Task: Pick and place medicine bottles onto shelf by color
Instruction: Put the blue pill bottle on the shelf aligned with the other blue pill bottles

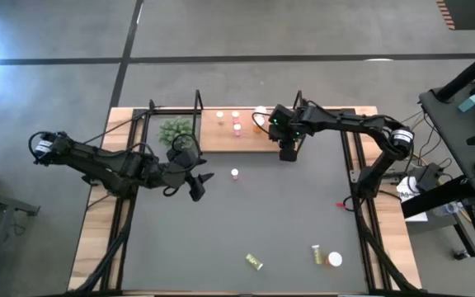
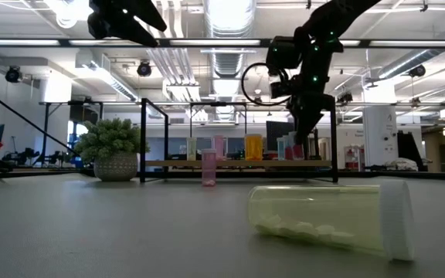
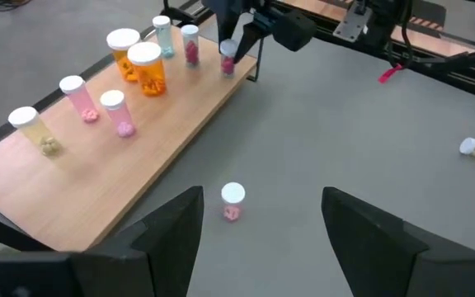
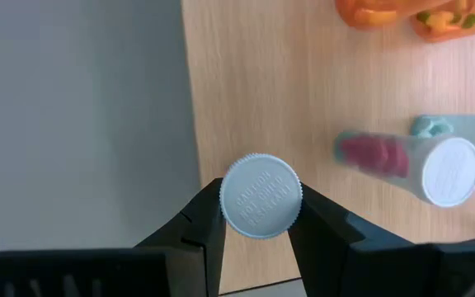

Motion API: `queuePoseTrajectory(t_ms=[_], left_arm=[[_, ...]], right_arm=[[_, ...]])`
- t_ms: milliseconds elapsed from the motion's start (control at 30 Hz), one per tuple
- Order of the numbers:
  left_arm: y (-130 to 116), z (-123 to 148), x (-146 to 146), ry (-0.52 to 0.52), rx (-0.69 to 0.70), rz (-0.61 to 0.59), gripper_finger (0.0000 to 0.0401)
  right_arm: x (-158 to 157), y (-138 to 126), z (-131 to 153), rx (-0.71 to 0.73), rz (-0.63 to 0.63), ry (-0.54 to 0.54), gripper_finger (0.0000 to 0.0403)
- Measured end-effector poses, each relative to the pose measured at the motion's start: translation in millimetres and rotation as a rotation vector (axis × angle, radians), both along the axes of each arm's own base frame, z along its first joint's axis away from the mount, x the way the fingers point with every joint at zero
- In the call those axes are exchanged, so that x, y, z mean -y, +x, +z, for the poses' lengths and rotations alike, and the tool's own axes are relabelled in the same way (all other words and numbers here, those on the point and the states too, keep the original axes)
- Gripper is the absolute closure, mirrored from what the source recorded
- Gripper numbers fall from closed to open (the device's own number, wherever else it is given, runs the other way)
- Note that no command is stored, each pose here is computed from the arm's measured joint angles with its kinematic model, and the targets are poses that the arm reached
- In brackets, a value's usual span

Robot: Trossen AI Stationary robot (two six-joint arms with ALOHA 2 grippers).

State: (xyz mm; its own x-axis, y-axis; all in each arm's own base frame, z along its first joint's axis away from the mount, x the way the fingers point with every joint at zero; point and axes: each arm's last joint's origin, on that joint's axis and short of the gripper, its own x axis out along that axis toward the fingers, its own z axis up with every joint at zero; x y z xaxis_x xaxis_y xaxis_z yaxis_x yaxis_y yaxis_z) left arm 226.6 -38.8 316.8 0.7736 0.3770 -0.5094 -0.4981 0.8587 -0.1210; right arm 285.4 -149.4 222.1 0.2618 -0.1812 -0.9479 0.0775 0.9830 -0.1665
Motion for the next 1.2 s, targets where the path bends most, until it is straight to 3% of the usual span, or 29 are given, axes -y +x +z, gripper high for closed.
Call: queuePoseTrajectory(t_ms=[1200], left_arm=[[1.0, 0.4, -2.4, 0.000, 0.007, 0.009, 0.0170]], right_arm=[[2.7, 0.1, -4.9, 0.031, -0.035, -0.018, 0.0296]])
